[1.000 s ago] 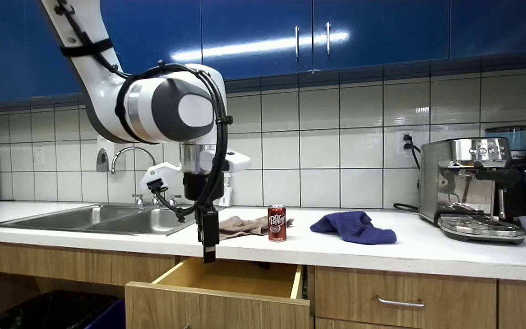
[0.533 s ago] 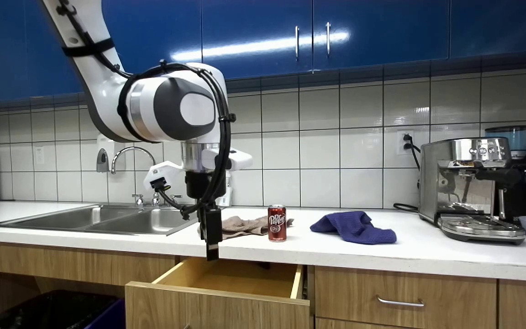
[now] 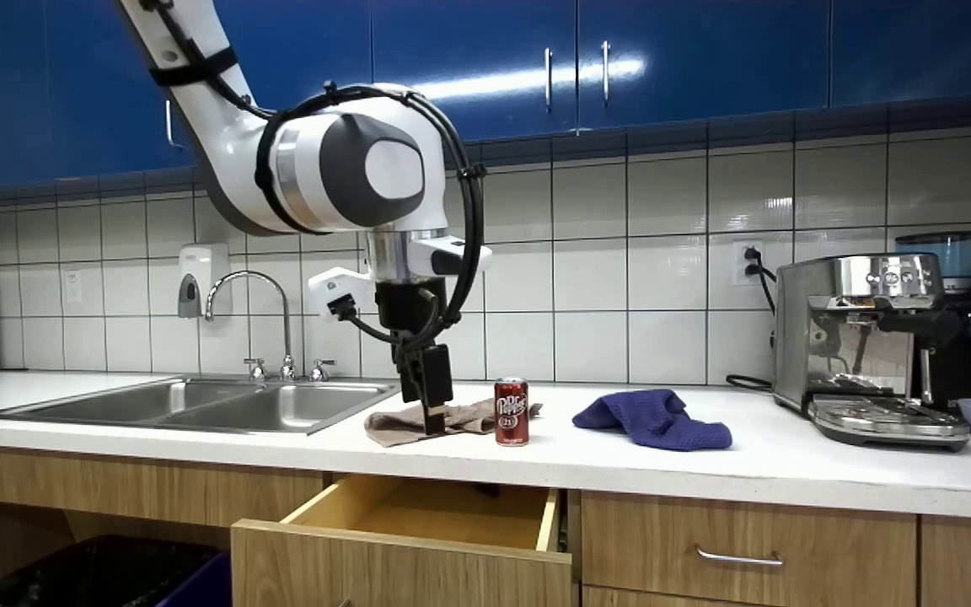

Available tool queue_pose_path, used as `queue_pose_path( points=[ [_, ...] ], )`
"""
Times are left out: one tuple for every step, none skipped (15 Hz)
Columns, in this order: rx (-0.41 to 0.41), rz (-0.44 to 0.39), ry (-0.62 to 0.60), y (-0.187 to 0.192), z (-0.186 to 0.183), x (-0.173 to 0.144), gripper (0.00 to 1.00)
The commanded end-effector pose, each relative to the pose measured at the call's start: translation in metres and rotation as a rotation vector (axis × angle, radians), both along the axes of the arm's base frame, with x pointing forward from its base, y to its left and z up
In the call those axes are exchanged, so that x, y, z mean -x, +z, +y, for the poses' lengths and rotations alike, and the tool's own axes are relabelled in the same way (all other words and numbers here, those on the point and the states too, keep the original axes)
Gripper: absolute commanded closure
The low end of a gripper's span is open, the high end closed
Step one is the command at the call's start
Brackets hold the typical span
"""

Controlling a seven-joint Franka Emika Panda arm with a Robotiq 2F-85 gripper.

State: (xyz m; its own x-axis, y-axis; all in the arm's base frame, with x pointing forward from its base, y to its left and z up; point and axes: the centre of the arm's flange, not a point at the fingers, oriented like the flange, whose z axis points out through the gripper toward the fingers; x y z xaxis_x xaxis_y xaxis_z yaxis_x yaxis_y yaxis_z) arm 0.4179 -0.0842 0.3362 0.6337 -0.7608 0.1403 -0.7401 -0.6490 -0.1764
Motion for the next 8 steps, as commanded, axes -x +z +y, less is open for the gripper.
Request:
queue_pose_path(
  points=[
    [0.03, -0.019, 0.034, 0.025, -0.014, -0.01, 0.0],
    [0.033, -0.028, 0.033, 0.029, -0.017, -0.013, 0.0],
    [0.039, -0.039, 0.033, 0.033, -0.022, -0.018, 0.0],
    [0.042, -0.042, 0.033, 0.036, -0.025, -0.021, 0.0],
    [0.042, -0.045, 0.04, 0.039, -0.029, -0.025, 0.0],
    [0.048, -0.05, 0.045, 0.042, -0.032, -0.028, 0.0],
    [0.054, -0.056, 0.05, 0.045, -0.034, -0.033, 0.0],
    [0.06, -0.06, 0.056, 0.048, -0.038, -0.038, 0.0]
  ],
)
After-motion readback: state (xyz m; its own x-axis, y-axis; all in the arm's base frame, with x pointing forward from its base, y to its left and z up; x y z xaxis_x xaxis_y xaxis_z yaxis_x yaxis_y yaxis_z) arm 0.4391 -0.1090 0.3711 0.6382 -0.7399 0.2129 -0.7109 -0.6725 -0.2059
